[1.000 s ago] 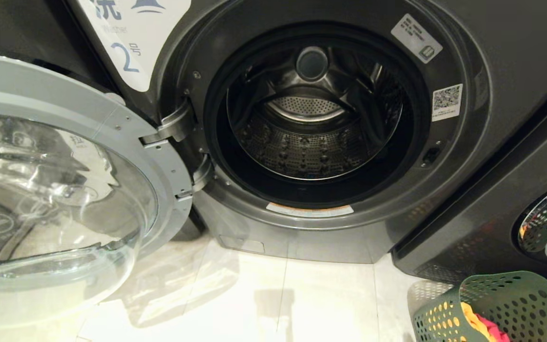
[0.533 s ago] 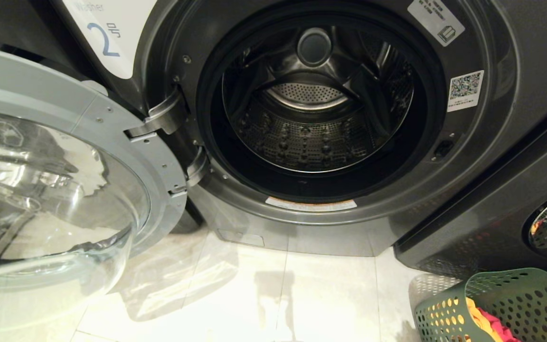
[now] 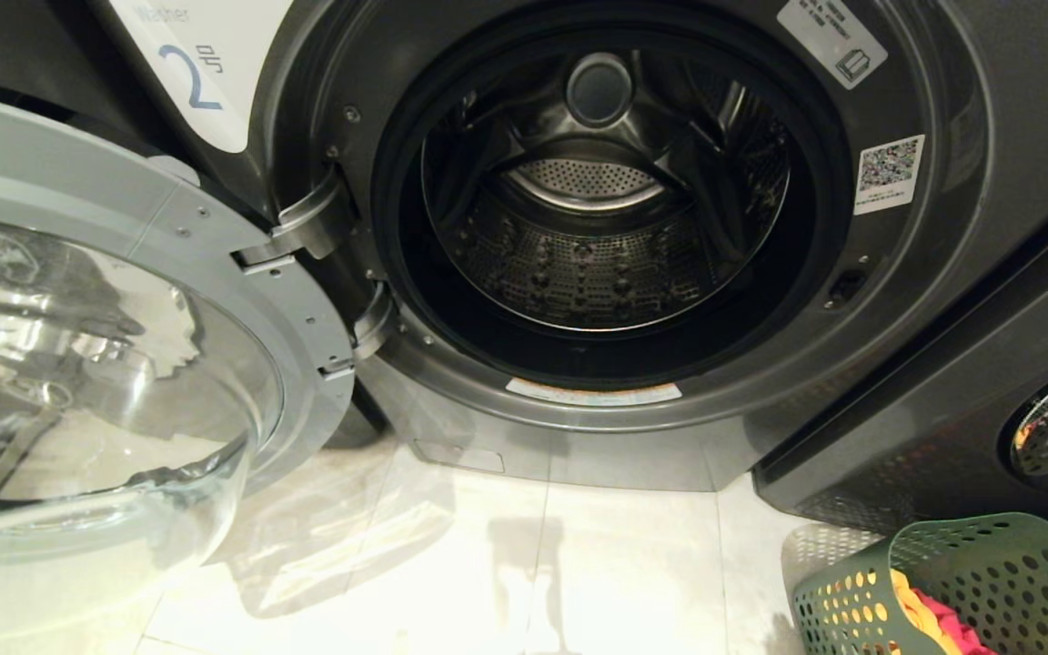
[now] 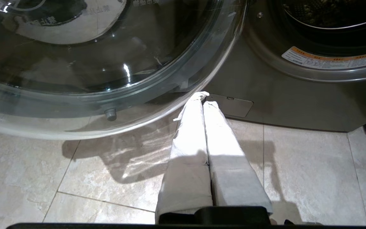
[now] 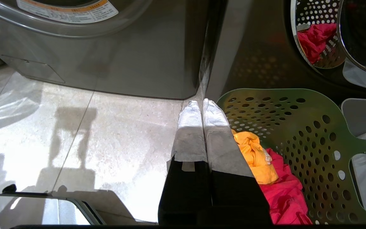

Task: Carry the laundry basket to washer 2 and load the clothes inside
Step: Place the clothes into the washing machine

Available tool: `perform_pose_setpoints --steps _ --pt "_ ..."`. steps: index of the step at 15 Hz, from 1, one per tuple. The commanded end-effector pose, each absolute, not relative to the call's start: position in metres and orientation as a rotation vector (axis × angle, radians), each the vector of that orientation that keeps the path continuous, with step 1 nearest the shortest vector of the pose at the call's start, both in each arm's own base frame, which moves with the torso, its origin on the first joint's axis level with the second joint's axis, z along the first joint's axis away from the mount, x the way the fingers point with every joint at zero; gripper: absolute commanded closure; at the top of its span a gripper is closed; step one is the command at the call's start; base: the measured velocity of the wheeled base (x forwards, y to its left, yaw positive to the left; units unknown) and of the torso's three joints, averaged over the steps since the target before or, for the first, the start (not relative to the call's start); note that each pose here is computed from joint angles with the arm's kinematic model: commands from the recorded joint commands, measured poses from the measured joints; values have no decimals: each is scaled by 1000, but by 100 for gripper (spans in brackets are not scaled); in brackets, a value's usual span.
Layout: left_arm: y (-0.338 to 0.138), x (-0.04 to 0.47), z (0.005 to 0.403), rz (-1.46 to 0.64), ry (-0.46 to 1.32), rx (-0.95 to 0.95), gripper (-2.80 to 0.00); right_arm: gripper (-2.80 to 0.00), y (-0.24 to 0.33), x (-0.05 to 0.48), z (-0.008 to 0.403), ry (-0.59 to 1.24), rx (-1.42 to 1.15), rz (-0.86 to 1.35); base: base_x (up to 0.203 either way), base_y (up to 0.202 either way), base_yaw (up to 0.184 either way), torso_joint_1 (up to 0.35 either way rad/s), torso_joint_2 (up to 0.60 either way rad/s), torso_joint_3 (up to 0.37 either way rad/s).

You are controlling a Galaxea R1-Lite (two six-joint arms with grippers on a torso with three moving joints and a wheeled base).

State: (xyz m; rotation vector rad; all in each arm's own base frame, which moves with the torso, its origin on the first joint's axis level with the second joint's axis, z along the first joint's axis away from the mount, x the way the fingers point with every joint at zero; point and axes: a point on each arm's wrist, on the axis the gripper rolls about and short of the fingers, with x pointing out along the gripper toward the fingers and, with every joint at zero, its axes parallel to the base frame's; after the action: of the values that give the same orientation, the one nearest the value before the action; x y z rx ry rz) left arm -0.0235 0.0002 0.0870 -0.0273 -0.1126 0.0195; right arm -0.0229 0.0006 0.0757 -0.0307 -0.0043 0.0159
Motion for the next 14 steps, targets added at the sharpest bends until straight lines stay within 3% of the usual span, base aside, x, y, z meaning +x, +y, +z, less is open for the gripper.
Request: perform_pose_setpoints --steps 1,9,14 --pt "0 -20 76 22 -72 -28 0 0 1 -23 76 -3 -31 17 0 0 0 0 0 0" --pt "0 -20 76 20 -74 -28 0 0 1 -23 76 -3 -31 17 1 8 -145 0 4 3" --pt "0 -20 76 20 -72 -28 0 0 0 -23 76 -7 -127 11 0 0 -13 0 0 0"
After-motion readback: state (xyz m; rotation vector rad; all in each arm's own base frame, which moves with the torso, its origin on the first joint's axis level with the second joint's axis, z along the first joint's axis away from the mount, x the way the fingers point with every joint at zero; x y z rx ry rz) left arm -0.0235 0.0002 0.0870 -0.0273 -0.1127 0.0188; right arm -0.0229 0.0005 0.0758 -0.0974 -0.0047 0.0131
